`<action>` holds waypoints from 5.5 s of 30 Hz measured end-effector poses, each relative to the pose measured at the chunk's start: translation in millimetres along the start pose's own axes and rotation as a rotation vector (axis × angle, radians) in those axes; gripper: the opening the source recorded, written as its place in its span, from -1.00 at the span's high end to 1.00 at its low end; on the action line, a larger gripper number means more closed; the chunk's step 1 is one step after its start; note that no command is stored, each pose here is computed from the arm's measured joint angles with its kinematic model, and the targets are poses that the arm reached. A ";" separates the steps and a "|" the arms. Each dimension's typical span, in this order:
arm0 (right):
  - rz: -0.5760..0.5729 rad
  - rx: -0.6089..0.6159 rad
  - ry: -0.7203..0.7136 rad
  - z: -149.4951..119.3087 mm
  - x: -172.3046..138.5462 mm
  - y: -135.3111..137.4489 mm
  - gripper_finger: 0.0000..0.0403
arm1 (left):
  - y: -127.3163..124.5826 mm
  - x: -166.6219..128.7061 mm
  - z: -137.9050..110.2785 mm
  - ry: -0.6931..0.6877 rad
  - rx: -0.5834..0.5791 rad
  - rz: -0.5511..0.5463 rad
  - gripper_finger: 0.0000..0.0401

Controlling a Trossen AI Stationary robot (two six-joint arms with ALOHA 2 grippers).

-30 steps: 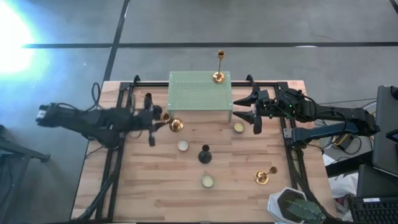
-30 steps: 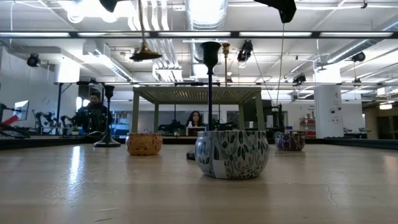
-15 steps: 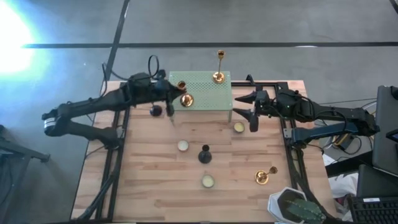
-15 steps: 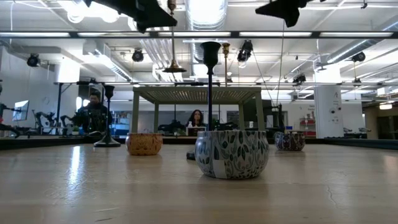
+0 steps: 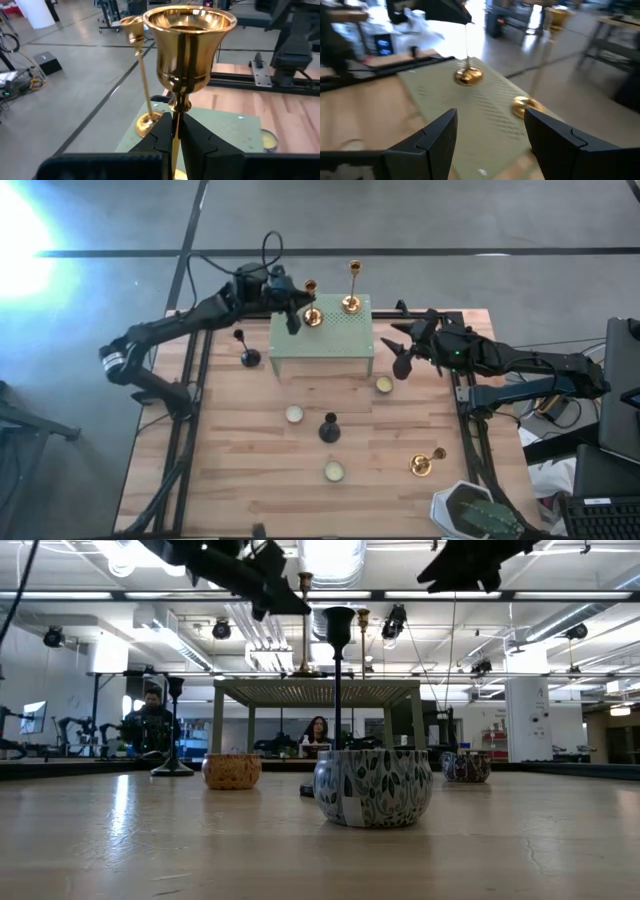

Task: Pick & Place candle stick holders
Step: Align the left gold candle holder with the other gold candle holder on the shelf, then align the gold candle holder with the other gold candle holders on the shelf

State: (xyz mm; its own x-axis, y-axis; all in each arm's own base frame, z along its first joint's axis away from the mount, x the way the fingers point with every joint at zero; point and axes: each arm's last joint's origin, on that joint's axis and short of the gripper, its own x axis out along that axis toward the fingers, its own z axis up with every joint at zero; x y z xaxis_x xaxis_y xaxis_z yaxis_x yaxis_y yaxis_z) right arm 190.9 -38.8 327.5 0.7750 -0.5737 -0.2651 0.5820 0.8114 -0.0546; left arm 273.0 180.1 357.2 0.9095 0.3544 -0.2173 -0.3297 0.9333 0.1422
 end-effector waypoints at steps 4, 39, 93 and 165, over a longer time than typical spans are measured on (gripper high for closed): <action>-0.045 -0.008 0.018 -2.2 -0.1 -1.6 -0.11 | 17.2 11.6 -9.8 -0.024 -0.036 -0.030 0.89; -0.043 -0.015 0.025 -2.9 -0.2 -1.5 -0.11 | 58.0 61.8 -16.1 0.064 -0.094 -0.042 0.89; -0.041 -0.015 0.024 -2.8 -0.2 -1.5 -0.11 | 58.1 53.8 -11.6 0.077 -0.061 0.021 -0.01; 0.040 0.160 0.984 -112.0 -148.5 52.0 -0.11 | -71.7 -105.1 -38.5 -0.118 -0.257 -0.308 -0.09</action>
State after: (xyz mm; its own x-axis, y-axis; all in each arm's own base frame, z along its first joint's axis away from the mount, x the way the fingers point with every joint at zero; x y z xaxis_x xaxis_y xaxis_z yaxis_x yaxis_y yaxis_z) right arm 78.4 101.1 256.2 0.2875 -0.1390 -0.9476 0.6426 0.7617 0.0833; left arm 191.3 78.1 332.6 0.9933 0.0613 -0.0978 -0.0766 0.9840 -0.1609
